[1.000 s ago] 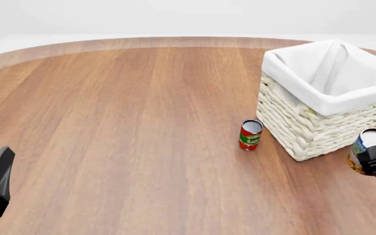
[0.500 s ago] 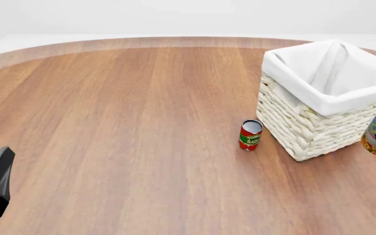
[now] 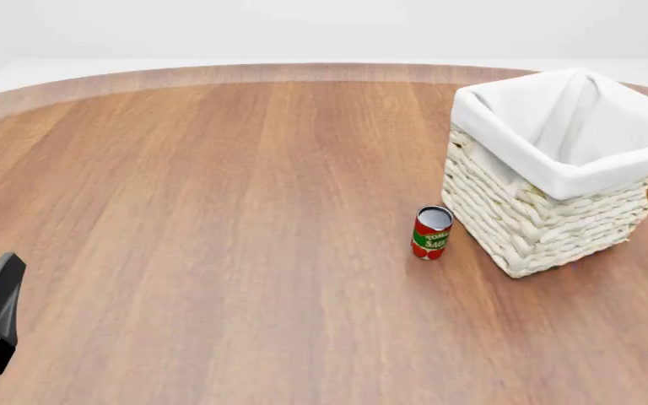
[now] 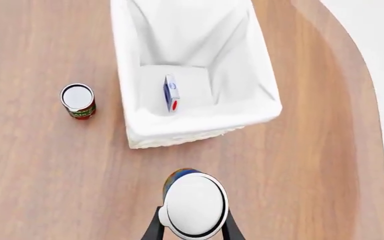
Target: Pick up the alphabet soup and the cream cheese box, and put them in the basket.
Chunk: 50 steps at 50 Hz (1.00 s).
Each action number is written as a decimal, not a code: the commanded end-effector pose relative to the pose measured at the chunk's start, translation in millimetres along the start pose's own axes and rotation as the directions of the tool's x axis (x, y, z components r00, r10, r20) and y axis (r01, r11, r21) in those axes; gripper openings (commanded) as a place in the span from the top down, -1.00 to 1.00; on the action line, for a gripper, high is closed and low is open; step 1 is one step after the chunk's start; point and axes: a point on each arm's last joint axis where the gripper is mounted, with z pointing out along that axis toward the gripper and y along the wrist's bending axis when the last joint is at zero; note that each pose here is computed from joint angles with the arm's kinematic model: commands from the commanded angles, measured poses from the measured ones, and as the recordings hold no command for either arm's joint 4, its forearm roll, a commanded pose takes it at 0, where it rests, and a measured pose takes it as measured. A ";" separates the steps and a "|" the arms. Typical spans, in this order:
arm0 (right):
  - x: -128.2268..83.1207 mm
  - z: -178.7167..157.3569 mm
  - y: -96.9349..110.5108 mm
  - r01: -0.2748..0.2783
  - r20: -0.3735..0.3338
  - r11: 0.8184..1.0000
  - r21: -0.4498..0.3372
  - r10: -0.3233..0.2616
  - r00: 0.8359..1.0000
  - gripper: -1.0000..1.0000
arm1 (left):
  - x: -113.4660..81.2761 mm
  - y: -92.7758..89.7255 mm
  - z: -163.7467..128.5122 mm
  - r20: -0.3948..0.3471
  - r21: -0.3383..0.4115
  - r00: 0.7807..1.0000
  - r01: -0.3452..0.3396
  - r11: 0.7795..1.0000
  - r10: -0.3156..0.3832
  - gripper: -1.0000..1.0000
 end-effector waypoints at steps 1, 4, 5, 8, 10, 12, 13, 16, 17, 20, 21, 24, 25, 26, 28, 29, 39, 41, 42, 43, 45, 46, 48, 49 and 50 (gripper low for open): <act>-17.0 -13.8 -8.2 -0.012 0.037 1.000 0.018 0.011 0.999 1.00 | 0.0 0.0 0.0 0.000 0.000 1.000 0.000 1.000 0.000 -1.00; -18.0 -12.5 -8.2 -0.010 0.045 1.000 0.020 0.009 0.999 1.00 | 0.0 0.0 0.0 0.000 0.000 1.000 0.000 1.000 0.000 -1.00; -26.4 -23.6 -11.9 -0.011 0.047 1.000 0.018 0.010 0.999 1.00 | 0.0 0.0 0.0 0.000 0.000 1.000 0.000 1.000 0.000 -1.00; -21.6 -15.4 -8.3 -0.011 0.054 1.000 0.015 0.010 0.999 1.00 | 0.0 0.0 0.0 0.000 0.000 1.000 0.000 1.000 0.000 -1.00; -24.8 -18.8 -8.4 -0.014 0.064 1.000 0.012 0.013 0.998 1.00 | 0.0 0.0 0.0 0.000 0.000 1.000 0.000 1.000 0.000 -1.00; -27.3 -20.3 -10.2 -0.013 0.071 1.000 0.018 0.012 0.997 1.00 | 0.0 0.0 0.0 0.000 0.000 1.000 0.000 1.000 0.000 -1.00; -28.2 -16.2 -12.9 -0.010 0.065 1.000 0.028 0.008 0.998 1.00 | 0.0 0.0 0.0 0.000 0.000 1.000 0.000 1.000 0.000 -1.00; -28.2 -16.2 -12.9 -0.010 0.065 1.000 0.028 0.008 0.998 1.00 | 0.0 0.0 0.0 0.000 0.000 1.000 0.000 1.000 0.000 -1.00; -28.2 -16.2 -12.9 -0.010 0.065 1.000 0.028 0.008 0.998 1.00 | 0.0 0.0 0.0 0.000 0.000 1.000 0.000 1.000 0.000 -1.00; -28.2 -16.2 -12.9 -0.010 0.065 1.000 0.028 0.008 0.998 1.00 | 0.0 0.0 0.0 0.000 0.000 1.000 0.000 1.000 0.000 -1.00; -28.2 -16.2 -12.9 -0.010 0.065 1.000 0.028 0.008 0.998 1.00 | 0.0 0.0 0.0 0.000 0.000 1.000 0.000 1.000 0.000 -1.00; -28.2 -16.2 -12.9 -0.010 0.065 1.000 0.028 0.008 0.998 1.00 | 0.0 0.0 0.0 0.000 0.000 1.000 0.000 1.000 0.000 -1.00; -28.2 -16.2 -12.9 -0.010 0.065 1.000 0.028 0.008 0.998 1.00 | 0.0 0.0 0.0 0.000 0.000 1.000 0.000 1.000 0.000 -1.00; -28.2 -16.2 -12.9 -0.010 0.065 1.000 0.028 0.008 0.998 1.00 | 0.0 0.0 0.0 0.000 0.000 1.000 0.000 1.000 0.000 -1.00; -28.2 -16.2 -12.9 -0.010 0.065 1.000 0.028 0.008 0.998 1.00 | 0.0 0.0 0.0 0.000 0.000 1.000 0.000 1.000 0.000 -1.00; -28.2 -16.2 -12.9 -0.010 0.065 1.000 0.028 0.008 0.998 1.00 | 0.0 0.0 0.0 0.000 0.000 1.000 0.000 1.000 0.000 -1.00; -45.1 -21.6 -21.3 -0.012 0.087 0.999 0.040 0.008 0.996 1.00 | 0.0 0.0 0.0 0.000 0.000 1.000 0.000 1.000 0.000 -1.00; -49.9 -24.8 -21.9 -0.011 0.096 0.999 0.036 0.007 0.995 1.00 | 0.0 0.0 0.0 0.000 0.000 1.000 0.000 1.000 0.000 -1.00; -49.9 -24.8 -21.9 -0.011 0.096 0.999 0.036 0.007 0.995 1.00 | 0.0 0.0 0.0 0.000 0.000 1.000 0.000 1.000 0.000 -1.00; -50.5 -24.4 -22.1 -0.010 0.097 0.999 0.035 0.007 0.995 1.00 | 0.0 0.0 0.0 0.000 0.000 1.000 0.000 1.000 0.000 -1.00; -51.5 -23.9 -21.8 -0.005 0.099 0.999 0.033 0.001 0.995 1.00 | 0.0 0.0 0.0 0.000 0.000 1.000 0.000 1.000 0.000 -1.00; -53.7 -24.3 -22.3 -0.003 0.103 0.999 0.032 0.000 0.995 1.00 | 0.0 0.0 0.0 0.000 0.000 1.000 0.000 1.000 0.000 -1.00; -55.8 -24.5 -23.0 -0.001 0.107 0.999 0.034 -0.003 0.994 1.00 | 0.0 0.0 0.0 0.000 0.000 1.000 0.000 1.000 0.000 -1.00; -59.4 -23.3 -25.1 -0.001 0.112 0.999 0.038 -0.003 0.994 1.00 | 0.0 0.0 0.0 0.000 0.000 1.000 0.000 1.000 0.000 -1.00; -61.2 -23.2 -25.7 -0.003 0.114 0.999 0.037 -0.001 0.993 1.00 | 0.0 0.0 0.0 0.000 0.000 1.000 0.000 1.000 0.000 -1.00</act>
